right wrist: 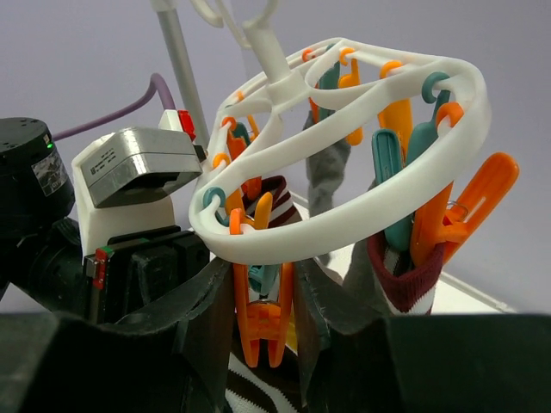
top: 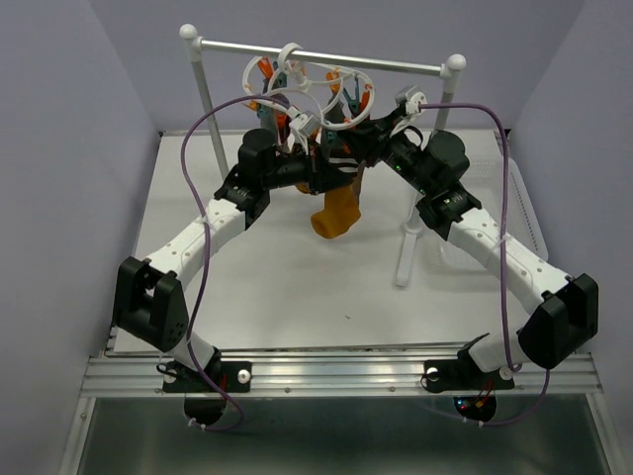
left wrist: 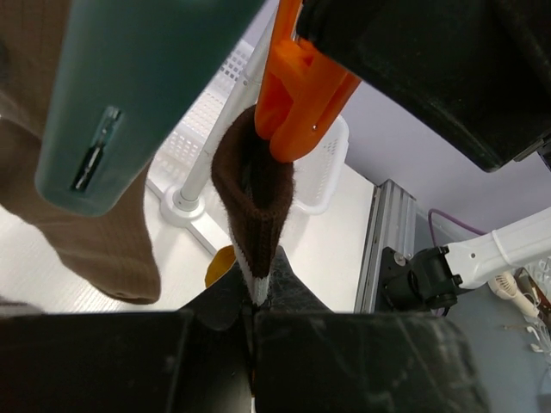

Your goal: Clip the socks to the hanger

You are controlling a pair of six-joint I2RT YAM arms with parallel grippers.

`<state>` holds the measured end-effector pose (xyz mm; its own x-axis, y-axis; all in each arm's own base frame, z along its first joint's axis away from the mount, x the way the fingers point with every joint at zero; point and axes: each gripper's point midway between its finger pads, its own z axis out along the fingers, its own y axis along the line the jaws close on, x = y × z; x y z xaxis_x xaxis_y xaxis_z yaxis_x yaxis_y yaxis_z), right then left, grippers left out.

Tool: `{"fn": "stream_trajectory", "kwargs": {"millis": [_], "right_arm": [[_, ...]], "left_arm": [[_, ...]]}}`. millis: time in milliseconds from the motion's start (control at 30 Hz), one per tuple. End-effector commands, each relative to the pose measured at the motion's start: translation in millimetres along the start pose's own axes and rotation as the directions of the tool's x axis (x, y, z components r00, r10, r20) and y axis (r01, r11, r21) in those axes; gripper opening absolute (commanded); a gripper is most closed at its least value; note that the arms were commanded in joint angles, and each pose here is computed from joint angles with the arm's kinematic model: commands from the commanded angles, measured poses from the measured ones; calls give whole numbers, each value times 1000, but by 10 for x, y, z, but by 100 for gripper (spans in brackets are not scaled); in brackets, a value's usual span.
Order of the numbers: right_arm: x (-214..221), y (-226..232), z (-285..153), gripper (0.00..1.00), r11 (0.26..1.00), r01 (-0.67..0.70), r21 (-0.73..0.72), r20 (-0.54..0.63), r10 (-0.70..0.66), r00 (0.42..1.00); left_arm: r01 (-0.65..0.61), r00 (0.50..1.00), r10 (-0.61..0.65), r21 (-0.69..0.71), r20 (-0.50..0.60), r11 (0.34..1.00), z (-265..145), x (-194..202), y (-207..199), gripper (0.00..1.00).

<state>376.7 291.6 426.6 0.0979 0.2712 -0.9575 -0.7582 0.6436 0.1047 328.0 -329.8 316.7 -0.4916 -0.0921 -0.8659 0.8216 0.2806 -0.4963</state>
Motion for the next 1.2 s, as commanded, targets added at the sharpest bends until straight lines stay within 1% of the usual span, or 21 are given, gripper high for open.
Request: {"fn": "stream_trajectory", "kwargs": {"millis": [0,267,467,633,933,1167], "right_arm": [[-398,170,-85,1,996,62,-66,105,-55,993],[-397,247,-93,1,991,74,-110,106,-62,992],[-373,264,-61,1,986,101,-132,120,-85,989],[-374,292,-36,1,982,110,-155,133,-90,987],[-397,301,-7,1,980,117,-163,143,-93,985],[-387,370,-19,1,973,113,-202,144,-85,986]], "left_arm": [[-7,999,6,4,40,1000,-91,-112,-110,0],[52,997,-50,-23,62,998,-100,-172,-84,0],[36,997,-36,2,66,999,-130,-191,-172,0],[28,999,-29,26,45,999,-148,-138,-218,0],[1,1000,-2,22,28,1000,-205,-115,-265,0],[0,1000,0,31,2,1000,-199,-67,-260,0]]}}
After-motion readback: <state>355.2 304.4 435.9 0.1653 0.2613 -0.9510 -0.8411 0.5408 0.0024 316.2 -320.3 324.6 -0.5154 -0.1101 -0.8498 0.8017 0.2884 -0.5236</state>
